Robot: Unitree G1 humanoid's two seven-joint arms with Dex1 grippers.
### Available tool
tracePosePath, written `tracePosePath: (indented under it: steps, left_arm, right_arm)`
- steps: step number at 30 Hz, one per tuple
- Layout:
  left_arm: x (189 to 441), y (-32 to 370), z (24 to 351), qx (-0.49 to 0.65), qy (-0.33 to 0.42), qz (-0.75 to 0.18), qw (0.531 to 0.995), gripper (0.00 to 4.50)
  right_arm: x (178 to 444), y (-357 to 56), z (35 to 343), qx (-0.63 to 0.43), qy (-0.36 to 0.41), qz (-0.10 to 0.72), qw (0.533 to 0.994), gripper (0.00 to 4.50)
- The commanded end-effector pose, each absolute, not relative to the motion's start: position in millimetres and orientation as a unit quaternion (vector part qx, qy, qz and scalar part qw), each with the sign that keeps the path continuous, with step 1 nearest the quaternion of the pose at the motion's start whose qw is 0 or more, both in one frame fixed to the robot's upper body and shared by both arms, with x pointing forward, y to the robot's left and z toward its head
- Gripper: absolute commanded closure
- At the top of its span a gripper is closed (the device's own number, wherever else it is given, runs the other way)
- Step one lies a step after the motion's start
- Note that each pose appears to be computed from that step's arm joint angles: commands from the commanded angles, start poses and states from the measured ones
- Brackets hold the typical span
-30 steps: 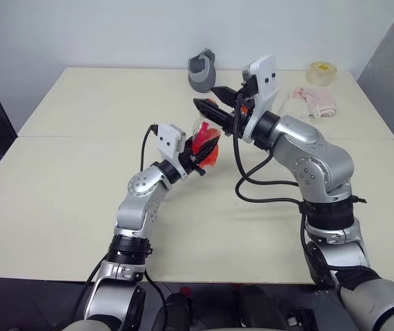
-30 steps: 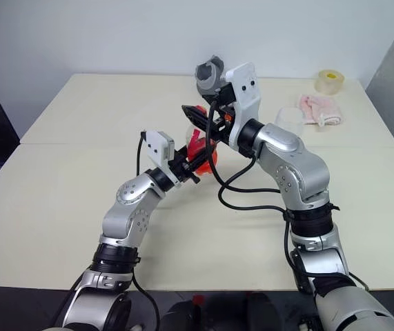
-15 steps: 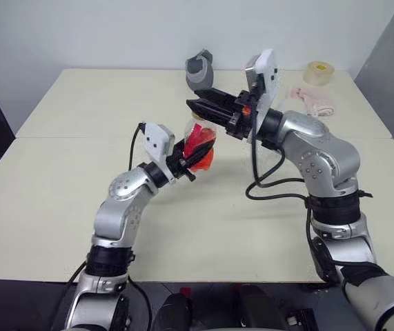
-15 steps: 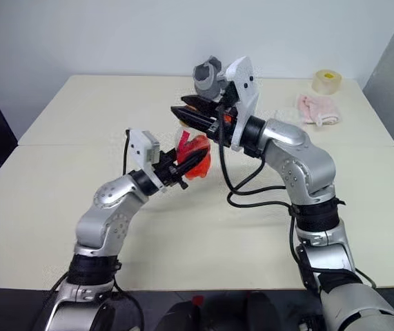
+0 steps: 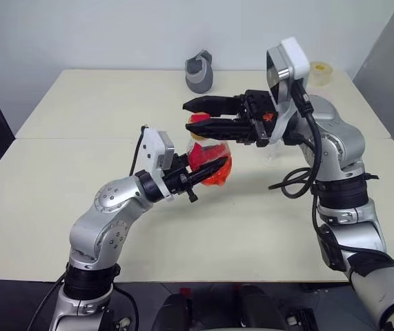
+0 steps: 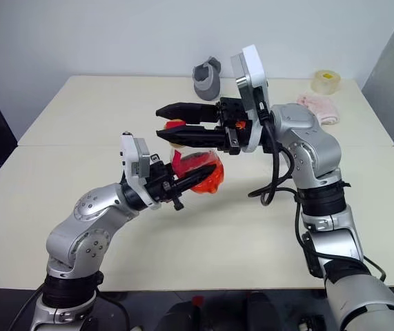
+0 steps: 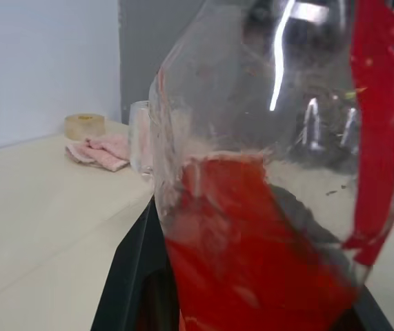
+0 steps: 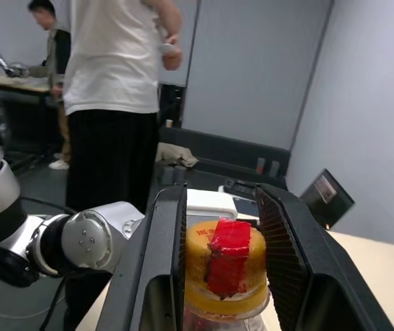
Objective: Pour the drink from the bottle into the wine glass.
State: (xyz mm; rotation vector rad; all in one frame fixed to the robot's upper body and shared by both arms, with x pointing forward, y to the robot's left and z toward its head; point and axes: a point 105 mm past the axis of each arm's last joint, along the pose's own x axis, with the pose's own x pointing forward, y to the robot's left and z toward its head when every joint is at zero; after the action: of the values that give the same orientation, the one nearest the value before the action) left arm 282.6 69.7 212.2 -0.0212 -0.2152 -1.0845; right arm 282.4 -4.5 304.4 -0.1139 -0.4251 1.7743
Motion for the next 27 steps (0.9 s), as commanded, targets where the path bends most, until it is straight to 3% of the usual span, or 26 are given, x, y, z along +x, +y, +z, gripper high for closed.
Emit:
tracePosePath:
  steps: [1,19,27]
  left_arm:
    - [266.2,57.2,237.6,-0.003,-0.151,-0.536,0.830,3.26]
    - [284.7,77.7,230.1,-0.003,-0.132,-0.478,0.868,3.26]
    - [285.9,78.8,229.5,-0.007,-0.127,-0.475,0.871,3.26]
  right_arm:
    - [275.2,13.9,299.4,-0.066,-0.165,0.786,0.592,3.30]
    - [301.7,-21.5,293.2,-0.098,-0.159,0.698,0.691,3.30]
    - [302.2,-25.6,295.7,-0.101,-0.163,0.682,0.706,0.67]
